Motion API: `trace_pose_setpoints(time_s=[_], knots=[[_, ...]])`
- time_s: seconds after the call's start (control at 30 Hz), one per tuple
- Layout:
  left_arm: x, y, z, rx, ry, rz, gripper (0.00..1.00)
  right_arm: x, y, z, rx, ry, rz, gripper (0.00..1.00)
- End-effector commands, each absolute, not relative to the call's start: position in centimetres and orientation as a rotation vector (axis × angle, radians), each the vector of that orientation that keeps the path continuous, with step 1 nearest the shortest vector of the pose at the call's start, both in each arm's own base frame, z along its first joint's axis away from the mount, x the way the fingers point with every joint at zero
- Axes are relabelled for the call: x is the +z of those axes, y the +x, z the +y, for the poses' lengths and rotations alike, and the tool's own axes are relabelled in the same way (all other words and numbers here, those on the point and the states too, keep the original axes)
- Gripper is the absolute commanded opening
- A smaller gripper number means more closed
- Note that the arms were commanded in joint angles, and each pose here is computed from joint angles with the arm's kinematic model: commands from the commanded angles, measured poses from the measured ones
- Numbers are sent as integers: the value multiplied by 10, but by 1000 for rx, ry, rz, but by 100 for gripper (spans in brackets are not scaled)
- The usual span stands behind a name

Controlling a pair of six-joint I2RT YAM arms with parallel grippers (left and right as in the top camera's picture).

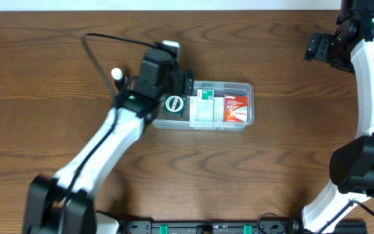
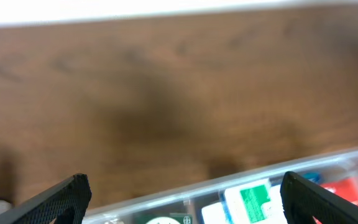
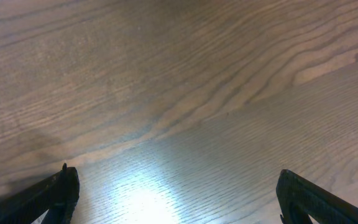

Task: Pack container
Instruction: 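Move the left gripper to the dark bottle and grasp its cap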

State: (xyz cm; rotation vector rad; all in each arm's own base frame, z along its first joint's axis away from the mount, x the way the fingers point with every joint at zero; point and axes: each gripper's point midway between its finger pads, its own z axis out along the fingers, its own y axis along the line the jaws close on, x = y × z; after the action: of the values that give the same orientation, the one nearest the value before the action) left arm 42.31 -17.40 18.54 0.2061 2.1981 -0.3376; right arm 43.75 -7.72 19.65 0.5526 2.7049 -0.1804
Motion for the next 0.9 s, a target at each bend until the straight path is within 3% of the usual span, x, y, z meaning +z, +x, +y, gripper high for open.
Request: trace_pose_setpoints(time_s=[0.0, 0.17, 0.43, 0.87], knots=[[224, 431, -133, -342, 45, 2132, 98, 200, 435, -81, -198, 566, 2693, 99], [223, 430, -60, -318, -124, 2241, 98, 200, 435, -81, -198, 566, 2693, 99], [260, 440, 24, -155, -207, 2179, 98, 200, 435, -81, -198, 566, 2693, 99], [154, 451, 43, -90, -137, 2458, 98, 200, 435, -81, -198, 567, 2693, 99]])
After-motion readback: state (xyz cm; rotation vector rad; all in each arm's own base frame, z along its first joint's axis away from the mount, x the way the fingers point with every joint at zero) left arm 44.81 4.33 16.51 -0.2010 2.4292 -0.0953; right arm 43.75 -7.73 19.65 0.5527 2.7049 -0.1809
